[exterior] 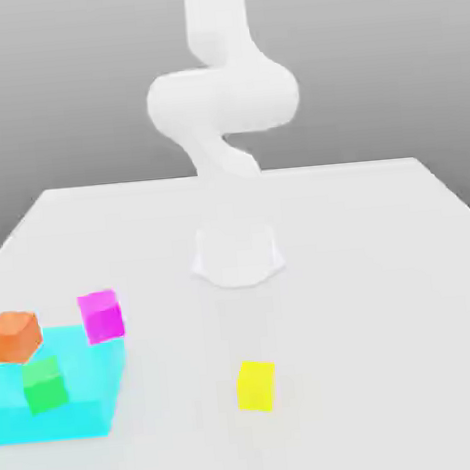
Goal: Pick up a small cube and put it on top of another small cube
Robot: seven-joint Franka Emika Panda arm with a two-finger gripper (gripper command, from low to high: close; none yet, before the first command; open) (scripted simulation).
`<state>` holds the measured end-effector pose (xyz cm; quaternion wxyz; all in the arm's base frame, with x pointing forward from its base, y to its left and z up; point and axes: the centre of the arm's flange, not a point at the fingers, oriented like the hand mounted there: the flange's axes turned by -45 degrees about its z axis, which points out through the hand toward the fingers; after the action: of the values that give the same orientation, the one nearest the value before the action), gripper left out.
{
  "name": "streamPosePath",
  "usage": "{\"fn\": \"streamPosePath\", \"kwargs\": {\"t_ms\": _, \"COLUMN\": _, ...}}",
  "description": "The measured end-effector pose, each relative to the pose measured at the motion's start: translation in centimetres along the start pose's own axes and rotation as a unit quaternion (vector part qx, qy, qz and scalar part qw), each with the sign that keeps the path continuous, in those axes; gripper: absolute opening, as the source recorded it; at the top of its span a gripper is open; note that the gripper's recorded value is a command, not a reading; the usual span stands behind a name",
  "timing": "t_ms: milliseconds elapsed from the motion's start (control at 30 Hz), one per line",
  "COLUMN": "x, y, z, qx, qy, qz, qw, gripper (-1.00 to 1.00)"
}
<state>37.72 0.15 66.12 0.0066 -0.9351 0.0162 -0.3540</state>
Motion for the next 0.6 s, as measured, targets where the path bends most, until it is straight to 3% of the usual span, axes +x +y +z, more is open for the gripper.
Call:
{"fn": "streamPosePath", "kwargs": {"t_ms": 300, "x": -10.5, "y": -0.2, "z": 20.7, "qx": -0.011, "qy": -0.160, "qz": 0.042, "qw": 0.986, "gripper": 0.00}}
{"fn": "streamPosePath", "kwargs": {"t_ms": 600, "x": -29.7, "y": 0.0, "z": 32.7, "qx": -0.040, "qy": -0.325, "qz": 0.083, "qw": 0.941, "gripper": 0.00}}
